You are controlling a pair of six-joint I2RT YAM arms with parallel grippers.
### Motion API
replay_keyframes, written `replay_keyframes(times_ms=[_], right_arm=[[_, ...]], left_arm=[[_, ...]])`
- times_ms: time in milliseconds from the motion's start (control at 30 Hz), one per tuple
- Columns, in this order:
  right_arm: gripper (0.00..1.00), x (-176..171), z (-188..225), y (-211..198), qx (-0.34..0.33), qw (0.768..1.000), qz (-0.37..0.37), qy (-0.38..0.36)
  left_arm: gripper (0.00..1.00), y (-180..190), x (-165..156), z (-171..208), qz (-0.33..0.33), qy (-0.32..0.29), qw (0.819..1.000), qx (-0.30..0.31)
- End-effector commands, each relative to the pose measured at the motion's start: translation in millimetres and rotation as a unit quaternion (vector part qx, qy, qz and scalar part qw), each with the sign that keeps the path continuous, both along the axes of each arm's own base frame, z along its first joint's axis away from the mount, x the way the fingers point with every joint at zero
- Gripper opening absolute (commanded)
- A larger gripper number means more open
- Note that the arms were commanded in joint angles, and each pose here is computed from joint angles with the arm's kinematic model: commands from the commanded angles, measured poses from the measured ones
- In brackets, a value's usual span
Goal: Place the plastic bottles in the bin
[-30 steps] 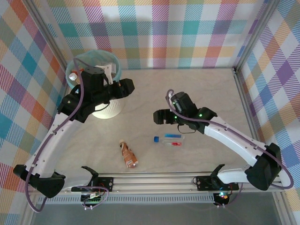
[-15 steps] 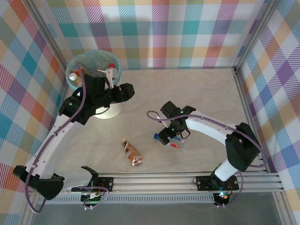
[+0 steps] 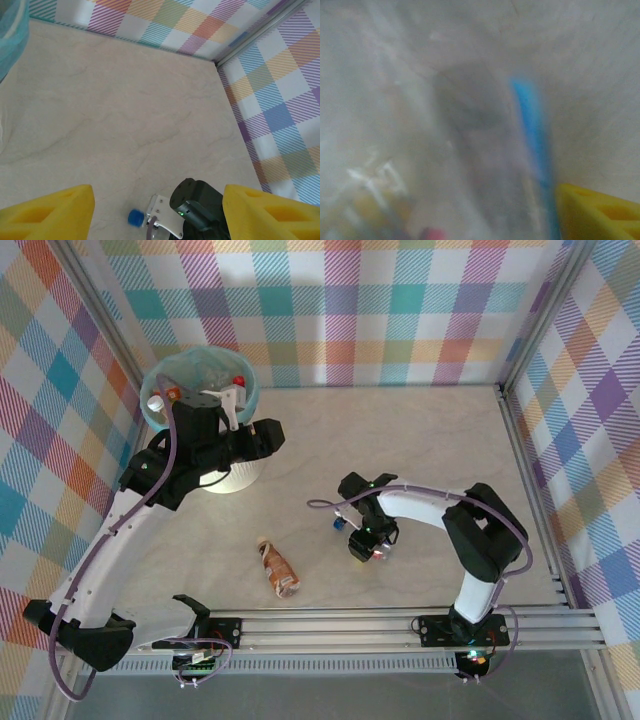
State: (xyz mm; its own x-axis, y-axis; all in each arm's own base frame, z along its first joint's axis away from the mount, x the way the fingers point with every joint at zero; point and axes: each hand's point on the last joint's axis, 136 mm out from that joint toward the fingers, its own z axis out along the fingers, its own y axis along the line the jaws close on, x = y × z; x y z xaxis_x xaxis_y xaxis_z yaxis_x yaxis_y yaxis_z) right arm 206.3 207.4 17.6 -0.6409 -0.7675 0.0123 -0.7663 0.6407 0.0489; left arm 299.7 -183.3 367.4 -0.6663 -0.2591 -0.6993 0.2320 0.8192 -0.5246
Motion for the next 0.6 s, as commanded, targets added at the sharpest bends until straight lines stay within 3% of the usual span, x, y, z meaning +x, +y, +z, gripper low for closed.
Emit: replay_keyframes(times_ms=[0, 133, 300, 467, 567], right_arm=[[0.62, -3.4, 5.0, -0.6, -0.009, 1.0, 0.005, 0.009], [0.57, 5.0, 33.7, 7.9, 0.031, 0.999, -0.007, -0.03], [0.54, 13.3, 114.5, 36.1, 0.172, 0.979, -0.037, -0.105], [0.53, 7.1, 216.7, 63.8, 0.363, 0.915, -0.038, -0.174], [0.52, -1.1, 259.1, 72.9, 0.44, 0.877, -0.028, -0.19]], left_arm=[[0.69, 8.8, -3.2, 4.8, 0.009, -0.008, 1.0, 0.009], [0.72, 12.2, -6.5, 4.8, 0.012, -0.005, 1.0, 0.013], [0.75, -11.3, -12.8, 1.2, -0.043, 0.01, 0.999, -0.029], [0.77, -54.0, -20.7, 0.7, -0.125, 0.027, 0.987, -0.099], [0.81, -85.0, -35.1, 5.9, -0.186, 0.021, 0.976, -0.11]])
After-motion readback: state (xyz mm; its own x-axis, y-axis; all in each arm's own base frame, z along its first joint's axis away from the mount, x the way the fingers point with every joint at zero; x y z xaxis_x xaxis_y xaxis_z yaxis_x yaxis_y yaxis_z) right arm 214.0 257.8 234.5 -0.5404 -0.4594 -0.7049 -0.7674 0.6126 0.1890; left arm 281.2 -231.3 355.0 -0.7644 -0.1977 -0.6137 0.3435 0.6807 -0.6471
